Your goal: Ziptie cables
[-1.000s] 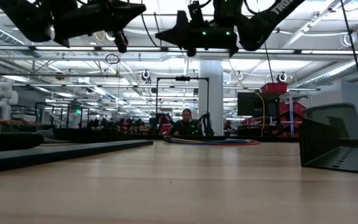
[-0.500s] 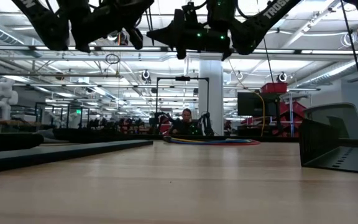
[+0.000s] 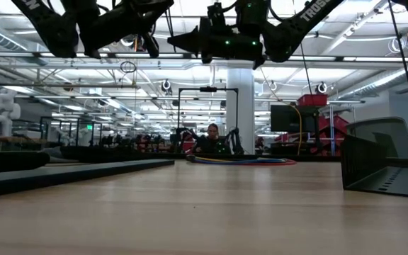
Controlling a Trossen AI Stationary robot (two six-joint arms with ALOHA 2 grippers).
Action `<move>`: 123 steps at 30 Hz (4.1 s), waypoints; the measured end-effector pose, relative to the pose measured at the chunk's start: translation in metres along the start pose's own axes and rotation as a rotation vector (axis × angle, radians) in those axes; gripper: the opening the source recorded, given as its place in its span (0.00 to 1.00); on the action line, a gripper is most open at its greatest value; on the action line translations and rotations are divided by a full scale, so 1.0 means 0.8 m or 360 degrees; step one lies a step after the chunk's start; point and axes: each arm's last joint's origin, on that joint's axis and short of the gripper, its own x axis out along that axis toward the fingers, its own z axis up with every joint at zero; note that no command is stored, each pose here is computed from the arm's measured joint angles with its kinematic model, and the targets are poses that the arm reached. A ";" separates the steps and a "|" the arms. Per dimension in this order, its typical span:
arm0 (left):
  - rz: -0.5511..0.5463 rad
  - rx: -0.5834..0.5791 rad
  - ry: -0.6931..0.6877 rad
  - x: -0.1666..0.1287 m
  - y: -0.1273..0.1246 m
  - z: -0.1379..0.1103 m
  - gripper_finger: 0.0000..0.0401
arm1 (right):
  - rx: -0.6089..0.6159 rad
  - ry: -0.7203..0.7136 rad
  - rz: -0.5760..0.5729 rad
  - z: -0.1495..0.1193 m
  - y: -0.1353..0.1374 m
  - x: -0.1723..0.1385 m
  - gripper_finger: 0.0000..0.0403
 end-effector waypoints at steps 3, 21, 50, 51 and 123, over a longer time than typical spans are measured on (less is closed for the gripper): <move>-0.0013 0.0012 -0.0018 -0.001 -0.001 0.002 0.00 | -0.0015 -0.0006 0.0023 0.002 -0.007 -0.004 0.00; -0.0073 -0.0132 0.0048 0.000 -0.002 0.000 0.00 | -0.0082 -0.0192 0.0004 0.025 -0.026 -0.015 0.00; -0.0102 0.0047 0.0268 0.007 0.006 -0.021 0.00 | -0.0043 -0.0120 0.0036 0.024 0.016 0.002 0.00; -0.0107 0.0075 0.0265 0.007 0.006 -0.020 0.00 | -0.0049 -0.0109 0.0048 0.023 0.018 0.003 0.00; 0.0240 0.1580 0.0273 0.034 -0.103 0.107 0.00 | -0.0173 -0.0031 -0.0081 0.183 -0.026 0.014 0.00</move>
